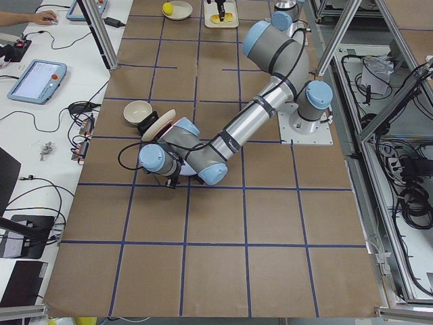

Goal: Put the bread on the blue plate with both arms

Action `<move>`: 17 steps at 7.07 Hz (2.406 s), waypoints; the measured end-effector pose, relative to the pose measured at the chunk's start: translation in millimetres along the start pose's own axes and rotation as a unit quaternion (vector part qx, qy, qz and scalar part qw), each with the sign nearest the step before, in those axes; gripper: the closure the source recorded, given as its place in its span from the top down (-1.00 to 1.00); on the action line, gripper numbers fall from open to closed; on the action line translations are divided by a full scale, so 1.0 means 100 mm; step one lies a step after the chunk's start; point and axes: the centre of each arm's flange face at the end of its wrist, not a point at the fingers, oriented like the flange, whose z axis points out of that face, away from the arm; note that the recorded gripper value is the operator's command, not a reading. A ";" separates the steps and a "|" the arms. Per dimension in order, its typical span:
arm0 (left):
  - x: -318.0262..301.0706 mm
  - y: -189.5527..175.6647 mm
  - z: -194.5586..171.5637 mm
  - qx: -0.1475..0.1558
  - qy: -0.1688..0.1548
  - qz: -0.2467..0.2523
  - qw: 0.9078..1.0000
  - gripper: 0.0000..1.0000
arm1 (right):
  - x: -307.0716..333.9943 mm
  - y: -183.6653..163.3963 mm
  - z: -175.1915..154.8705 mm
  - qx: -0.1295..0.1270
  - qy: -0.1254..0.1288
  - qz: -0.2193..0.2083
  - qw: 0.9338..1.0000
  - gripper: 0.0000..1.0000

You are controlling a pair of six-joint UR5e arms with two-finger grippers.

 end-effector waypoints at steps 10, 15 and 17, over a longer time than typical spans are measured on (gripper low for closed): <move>0.84 0.33 -1.05 -0.009 -0.015 0.002 1.000 -0.73 | -1.99 -0.50 -3.45 -0.027 0.022 0.108 0.994 -0.78; 3.22 0.49 -1.33 -0.016 -0.036 -0.040 0.998 -0.73 | -2.67 -0.84 -3.35 -0.036 -0.005 0.115 0.993 -0.78; 3.93 0.20 -0.89 -0.009 -0.023 -0.050 0.998 -0.73 | -2.47 -0.80 -3.17 -0.045 -0.009 0.093 0.995 -0.78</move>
